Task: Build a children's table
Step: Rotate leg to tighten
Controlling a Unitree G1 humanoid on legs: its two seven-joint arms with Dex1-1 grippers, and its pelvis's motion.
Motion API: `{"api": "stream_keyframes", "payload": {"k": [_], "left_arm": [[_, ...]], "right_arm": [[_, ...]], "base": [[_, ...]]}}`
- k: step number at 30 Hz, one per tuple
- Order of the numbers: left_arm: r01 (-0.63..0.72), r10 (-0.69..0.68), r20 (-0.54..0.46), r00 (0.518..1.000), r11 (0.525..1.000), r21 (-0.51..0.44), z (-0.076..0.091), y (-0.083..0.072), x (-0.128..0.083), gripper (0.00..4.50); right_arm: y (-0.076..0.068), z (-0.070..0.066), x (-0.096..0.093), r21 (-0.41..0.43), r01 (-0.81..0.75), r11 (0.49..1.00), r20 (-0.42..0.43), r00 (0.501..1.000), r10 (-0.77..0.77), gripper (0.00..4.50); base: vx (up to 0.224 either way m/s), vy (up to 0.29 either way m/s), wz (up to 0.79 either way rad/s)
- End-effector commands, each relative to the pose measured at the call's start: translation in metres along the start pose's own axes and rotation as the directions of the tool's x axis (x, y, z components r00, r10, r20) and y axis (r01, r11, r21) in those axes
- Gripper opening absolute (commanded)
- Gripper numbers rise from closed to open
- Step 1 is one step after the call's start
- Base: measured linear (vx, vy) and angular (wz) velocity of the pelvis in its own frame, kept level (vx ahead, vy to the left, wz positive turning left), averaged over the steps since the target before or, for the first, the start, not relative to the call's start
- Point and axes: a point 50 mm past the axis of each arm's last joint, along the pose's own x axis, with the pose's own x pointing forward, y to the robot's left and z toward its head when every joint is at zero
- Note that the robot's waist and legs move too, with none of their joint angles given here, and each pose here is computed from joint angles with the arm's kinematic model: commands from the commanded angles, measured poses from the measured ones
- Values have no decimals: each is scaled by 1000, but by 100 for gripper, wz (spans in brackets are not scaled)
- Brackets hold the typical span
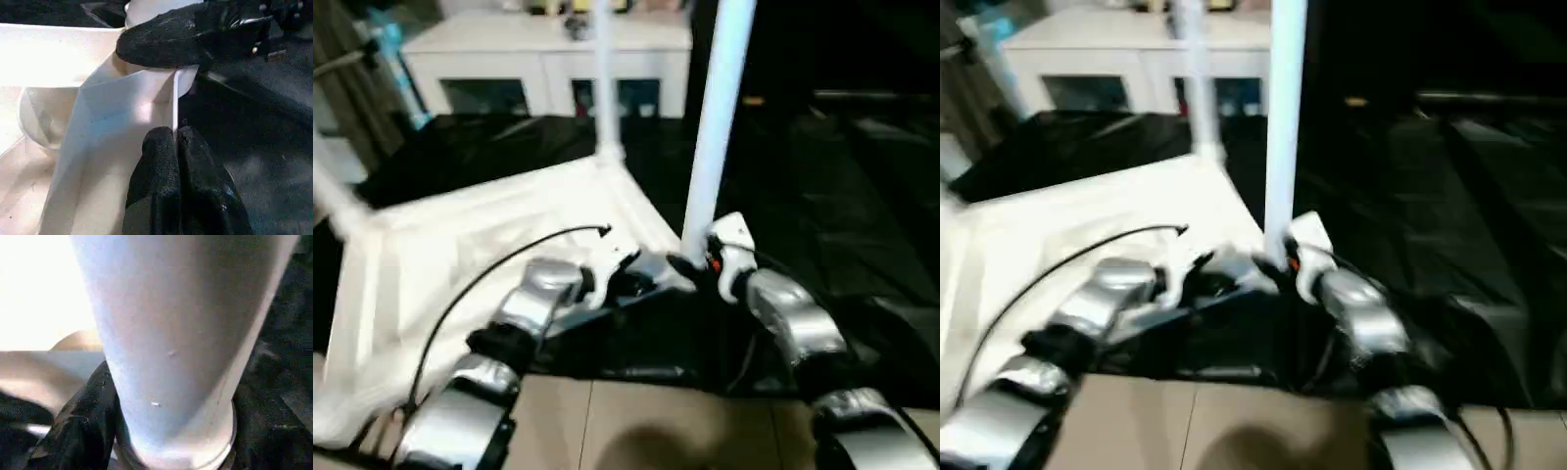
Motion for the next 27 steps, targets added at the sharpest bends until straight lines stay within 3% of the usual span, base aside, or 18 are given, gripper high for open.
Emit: {"api": "stream_keyframes", "payload": {"k": [1,4,10,12,17,24,27], "left_arm": [[61,-65,92,994,997,47,31,-14,15,0],[82,-86,89,992,995,50,30,-16,14,0],[165,-170,56,984,984,73,24,-14,5,0],[217,-221,33,975,971,97,21,-13,-1,0],[298,-300,-7,954,947,123,16,-12,-13,0],[452,-446,-74,892,880,144,6,-12,-35,0],[471,-461,-98,882,869,150,3,-10,-42,0]], "right_arm": [[37,-18,14,42,-144,989,-81,986,148,337],[38,-13,15,52,-168,984,-60,983,171,365],[28,-1,6,-47,-308,950,-44,951,306,393],[21,1,-5,-99,-402,910,-52,916,398,393],[10,4,-24,-134,-509,850,-79,861,503,393],[-2,1,-60,-154,-701,697,-193,713,674,393],[-4,1,-66,-161,-726,669,-230,686,690,357]], "base": [[50,-75,23],[124,18,-31],[20,-13,8],[0,0,0],[0,0,0],[0,0,0],[0,0,0]]}}
